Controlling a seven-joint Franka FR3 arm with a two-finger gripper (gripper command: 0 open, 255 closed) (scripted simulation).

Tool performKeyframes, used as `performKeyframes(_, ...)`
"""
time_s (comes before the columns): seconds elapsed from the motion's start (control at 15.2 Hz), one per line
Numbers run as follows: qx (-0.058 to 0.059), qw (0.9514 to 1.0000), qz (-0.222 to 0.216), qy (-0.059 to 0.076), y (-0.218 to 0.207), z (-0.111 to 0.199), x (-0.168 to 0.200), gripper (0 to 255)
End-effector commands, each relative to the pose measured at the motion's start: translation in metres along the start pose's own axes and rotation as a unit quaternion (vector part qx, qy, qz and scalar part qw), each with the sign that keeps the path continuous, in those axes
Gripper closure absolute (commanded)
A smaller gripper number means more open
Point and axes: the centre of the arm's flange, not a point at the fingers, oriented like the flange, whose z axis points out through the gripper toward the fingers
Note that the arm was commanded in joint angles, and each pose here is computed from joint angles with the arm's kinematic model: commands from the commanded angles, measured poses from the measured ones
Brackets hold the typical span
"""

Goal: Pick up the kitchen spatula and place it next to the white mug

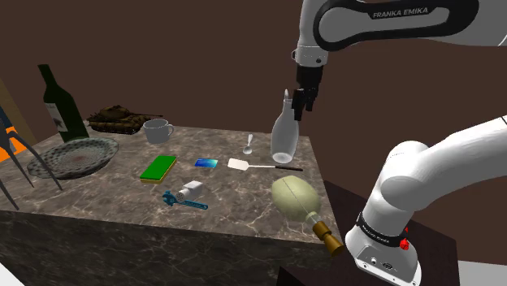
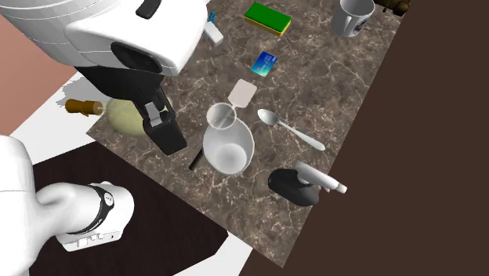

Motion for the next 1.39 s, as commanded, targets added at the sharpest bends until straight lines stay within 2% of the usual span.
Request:
performKeyframes(0.0, 0.0, 1.0, 0.0, 0.0, 0.0, 0.0, 0.0, 0)
performKeyframes(0.26, 0.003, 0.9977, -0.067, -0.004, -0.01, 0.043, 0.03, 0)
performKeyframes(0.53, 0.007, 0.9909, -0.134, -0.008, -0.025, 0.086, 0.058, 0)
performKeyframes(0.79, 0.01, 0.9797, -0.2, -0.012, -0.043, 0.129, 0.083, 0)
performKeyframes(1.06, 0.013, 0.9649, -0.262, -0.016, -0.064, 0.17, 0.104, 0)
performKeyframes(1.32, 0.013, 0.9649, -0.262, -0.016, -0.064, 0.191, 0.104, 0)
